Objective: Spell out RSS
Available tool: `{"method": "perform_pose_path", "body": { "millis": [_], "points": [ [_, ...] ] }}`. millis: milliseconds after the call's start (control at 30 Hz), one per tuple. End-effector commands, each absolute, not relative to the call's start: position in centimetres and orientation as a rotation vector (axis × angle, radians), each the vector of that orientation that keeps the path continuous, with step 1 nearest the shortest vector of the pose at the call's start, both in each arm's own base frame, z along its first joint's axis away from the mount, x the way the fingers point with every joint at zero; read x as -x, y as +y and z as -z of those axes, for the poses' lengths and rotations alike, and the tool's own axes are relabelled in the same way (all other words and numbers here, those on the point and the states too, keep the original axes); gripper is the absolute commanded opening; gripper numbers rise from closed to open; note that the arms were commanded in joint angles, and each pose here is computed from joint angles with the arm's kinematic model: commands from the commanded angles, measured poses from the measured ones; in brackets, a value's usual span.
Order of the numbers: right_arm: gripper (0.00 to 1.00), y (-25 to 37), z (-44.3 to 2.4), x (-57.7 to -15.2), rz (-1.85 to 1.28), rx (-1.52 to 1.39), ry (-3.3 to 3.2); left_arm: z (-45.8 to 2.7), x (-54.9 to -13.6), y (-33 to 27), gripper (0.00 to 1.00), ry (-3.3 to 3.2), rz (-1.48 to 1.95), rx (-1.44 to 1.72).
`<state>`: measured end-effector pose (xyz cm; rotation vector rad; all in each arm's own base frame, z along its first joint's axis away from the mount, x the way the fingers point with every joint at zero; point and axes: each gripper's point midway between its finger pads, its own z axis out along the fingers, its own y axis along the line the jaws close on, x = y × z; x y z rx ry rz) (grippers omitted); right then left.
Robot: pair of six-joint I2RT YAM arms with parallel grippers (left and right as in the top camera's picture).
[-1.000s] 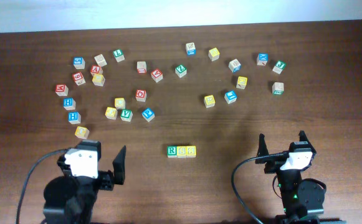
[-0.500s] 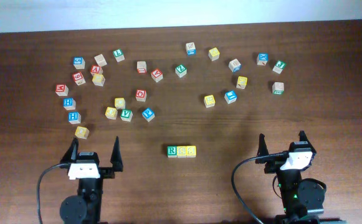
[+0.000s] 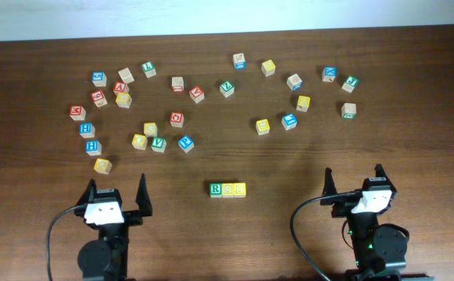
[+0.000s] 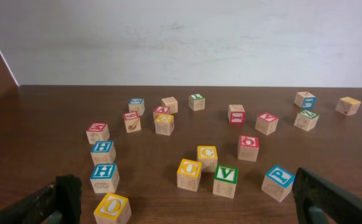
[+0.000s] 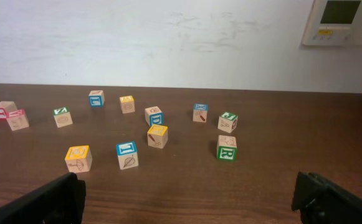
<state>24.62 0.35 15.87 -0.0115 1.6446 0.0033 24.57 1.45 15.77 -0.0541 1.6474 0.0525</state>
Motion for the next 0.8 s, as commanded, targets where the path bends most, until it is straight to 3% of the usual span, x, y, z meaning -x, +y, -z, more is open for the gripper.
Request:
{"method": "perform_pose_path", "body": {
  "millis": [0,767],
  "points": [
    [0.98,0.16,-15.56,-24.6,0.0,0.001,1.65,-15.6,-24.53,1.68,0.99,1.649,-0.061,0.071],
    [0.98,0.27,-15.59,-24.6,-0.005,0.006,1.648,-15.64,-24.55,1.5,0.99,1.648,-0.053,0.063]
  ]
}}
